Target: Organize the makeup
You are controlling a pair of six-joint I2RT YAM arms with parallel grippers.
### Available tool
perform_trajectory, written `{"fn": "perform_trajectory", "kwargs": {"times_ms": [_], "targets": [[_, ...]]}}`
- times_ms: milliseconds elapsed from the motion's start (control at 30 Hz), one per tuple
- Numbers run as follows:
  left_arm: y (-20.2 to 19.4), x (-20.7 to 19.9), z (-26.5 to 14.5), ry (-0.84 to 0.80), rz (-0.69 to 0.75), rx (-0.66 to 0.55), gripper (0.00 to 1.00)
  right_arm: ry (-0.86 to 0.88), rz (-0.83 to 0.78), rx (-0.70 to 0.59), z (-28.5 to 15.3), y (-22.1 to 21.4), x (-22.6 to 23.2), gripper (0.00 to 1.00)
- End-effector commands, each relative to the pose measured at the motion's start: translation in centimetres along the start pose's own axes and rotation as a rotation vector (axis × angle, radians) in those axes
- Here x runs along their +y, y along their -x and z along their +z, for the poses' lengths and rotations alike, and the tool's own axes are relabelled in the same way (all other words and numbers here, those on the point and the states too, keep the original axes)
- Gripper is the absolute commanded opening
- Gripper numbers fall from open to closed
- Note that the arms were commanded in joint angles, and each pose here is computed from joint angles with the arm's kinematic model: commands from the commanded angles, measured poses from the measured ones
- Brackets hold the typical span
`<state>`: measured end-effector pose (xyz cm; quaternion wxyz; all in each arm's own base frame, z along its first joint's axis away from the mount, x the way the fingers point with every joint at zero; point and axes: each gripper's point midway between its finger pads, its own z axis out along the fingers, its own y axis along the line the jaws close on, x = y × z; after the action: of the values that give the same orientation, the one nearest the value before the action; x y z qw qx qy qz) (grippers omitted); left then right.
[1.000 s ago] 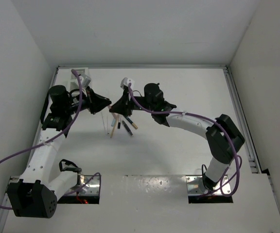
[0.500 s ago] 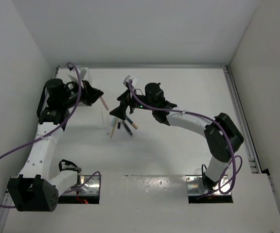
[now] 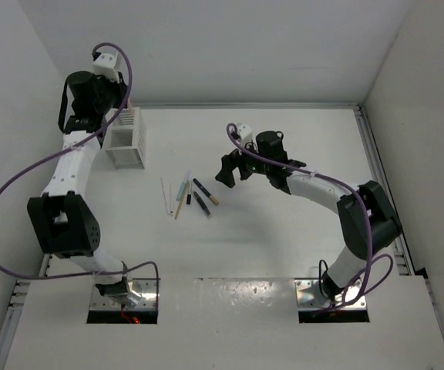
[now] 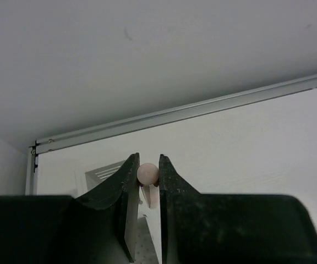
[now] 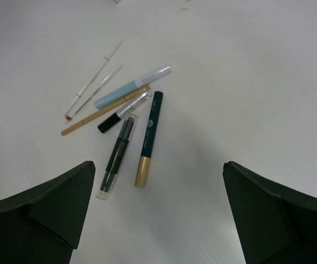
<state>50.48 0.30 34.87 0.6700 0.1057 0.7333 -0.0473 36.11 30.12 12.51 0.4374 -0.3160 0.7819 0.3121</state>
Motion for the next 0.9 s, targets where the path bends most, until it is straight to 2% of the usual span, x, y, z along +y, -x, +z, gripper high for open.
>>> {"fn": "perform_trajectory", "kwargs": {"times_ms": [0, 233, 367, 400, 500, 667, 733, 800, 833, 867], "targets": [[0.9, 2.9, 2.6, 0.077, 0.071, -0.041, 0.00, -0.039, -0.012, 0.008, -0.5, 0.3, -1.9, 1.00], [-3.6, 7.4, 5.4, 0.172, 0.072, -0.002, 0.00, -0.014, 0.044, 0.119, 1.2, -2.5, -2.5, 1.00], [-6.8, 7.9, 7.4, 0.166, 0.082, 0.041, 0.00, 0.021, 0.050, 0.151, 2.3, -3.3, -2.1, 0.88], [-7.0, 7.8, 7.6, 0.157, 0.082, 0.041, 0.00, 0.024, 0.048, 0.160, 3.0, -3.4, -2.0, 0.81], [-7.7, 7.7, 8.0, 0.146, 0.077, 0.053, 0.00, 0.028, 0.039, 0.163, 4.0, -2.6, -1.6, 0.72], [-10.6, 8.8, 8.3, 0.137, 0.090, 0.106, 0.01, 0.021, 0.030, 0.243, 6.6, -4.5, -0.9, 0.57], [-11.9, 9.2, 8.3, 0.130, 0.074, 0.145, 0.05, -0.022, 0.024, 0.265, 6.8, -4.8, -1.2, 0.52], [-12.9, 9.0, 8.2, 0.103, 0.047, 0.178, 0.17, -0.034, 0.022, 0.299, 7.1, -5.7, -0.9, 0.51], [-12.9, 8.9, 8.2, 0.104, 0.038, 0.178, 0.33, -0.046, 0.016, 0.306, 7.2, -6.0, -1.0, 0.51], [-12.4, 8.7, 8.0, 0.095, 0.038, 0.173, 0.41, -0.047, 0.009, 0.323, 7.2, -6.5, -0.9, 0.51]]}}
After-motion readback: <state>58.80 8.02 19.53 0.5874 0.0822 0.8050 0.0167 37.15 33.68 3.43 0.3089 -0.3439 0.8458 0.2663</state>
